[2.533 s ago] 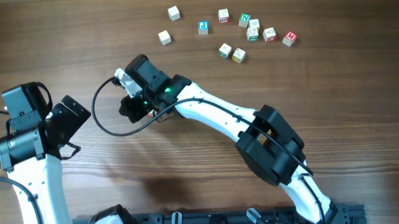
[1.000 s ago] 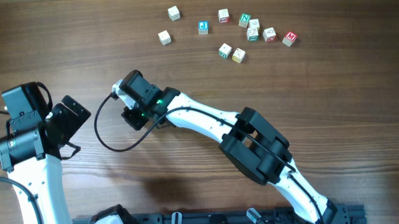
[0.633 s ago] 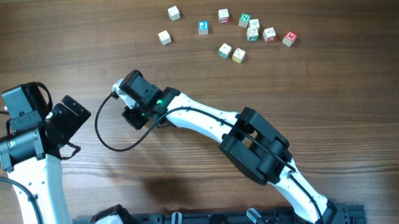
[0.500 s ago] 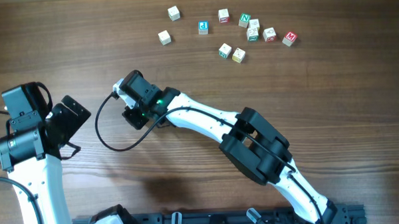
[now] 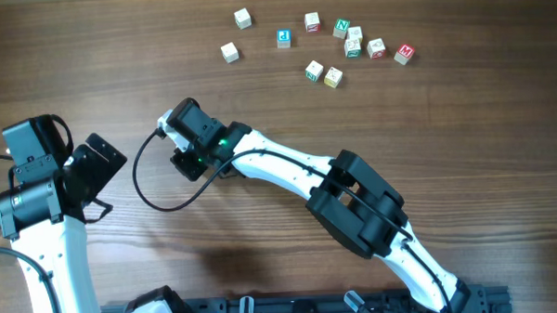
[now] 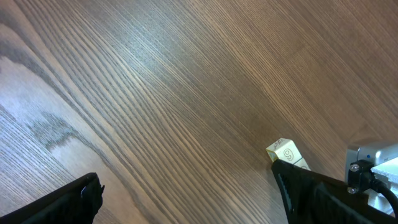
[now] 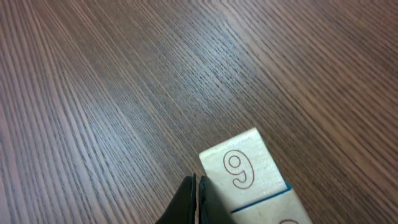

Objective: Form a horizontal line

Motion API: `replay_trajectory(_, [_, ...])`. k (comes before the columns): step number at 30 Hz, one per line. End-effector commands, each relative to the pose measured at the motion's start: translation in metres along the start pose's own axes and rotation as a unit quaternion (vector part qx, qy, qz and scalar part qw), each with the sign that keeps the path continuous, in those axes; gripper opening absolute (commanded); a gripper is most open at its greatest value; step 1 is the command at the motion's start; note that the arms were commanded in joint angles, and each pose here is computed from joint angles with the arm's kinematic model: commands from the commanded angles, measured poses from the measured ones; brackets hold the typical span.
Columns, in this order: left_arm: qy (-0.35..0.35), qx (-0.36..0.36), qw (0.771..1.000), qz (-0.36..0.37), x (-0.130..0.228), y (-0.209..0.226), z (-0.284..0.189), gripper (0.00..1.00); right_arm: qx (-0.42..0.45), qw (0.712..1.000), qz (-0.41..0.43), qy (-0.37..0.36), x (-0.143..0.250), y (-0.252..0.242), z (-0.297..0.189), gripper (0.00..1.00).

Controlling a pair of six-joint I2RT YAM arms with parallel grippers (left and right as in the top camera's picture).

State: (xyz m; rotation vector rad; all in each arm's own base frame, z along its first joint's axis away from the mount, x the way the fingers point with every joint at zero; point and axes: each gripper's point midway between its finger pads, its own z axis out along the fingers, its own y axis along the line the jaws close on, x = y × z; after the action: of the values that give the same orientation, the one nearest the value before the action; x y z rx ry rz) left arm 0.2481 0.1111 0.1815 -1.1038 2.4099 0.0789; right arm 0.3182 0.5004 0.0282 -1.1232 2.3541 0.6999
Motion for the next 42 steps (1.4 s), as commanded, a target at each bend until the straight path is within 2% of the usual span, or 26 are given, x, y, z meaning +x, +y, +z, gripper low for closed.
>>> replay_trajectory(1, [-0.006,-0.006,1.000,-0.007,-0.004,0.002,0.000,1.00,0.010,1.000,-0.008,0.009,0.010,-0.004,0.012,0.05])
replay_trajectory(28, [-0.006,-0.006,1.000,-0.007,-0.004,0.002,0.000,1.00,0.004,1.000,-0.006,0.004,0.005,-0.005,0.010,0.05])
replay_trajectory(34, [-0.006,-0.006,1.000,-0.007,-0.004,0.002,0.000,1.00,-0.021,1.000,-0.010,-0.014,-0.021,0.019,-0.032,0.05])
replay_trajectory(40, [-0.006,-0.006,1.000,-0.007,-0.004,0.002,0.000,1.00,0.046,0.995,0.082,-0.013,-0.030,-0.010,-0.079,0.05])
replay_trajectory(42, [-0.006,-0.006,1.000,-0.007,-0.004,0.002,0.000,1.00,0.091,0.982,0.163,0.003,-0.017,-0.038,-0.086,0.05])
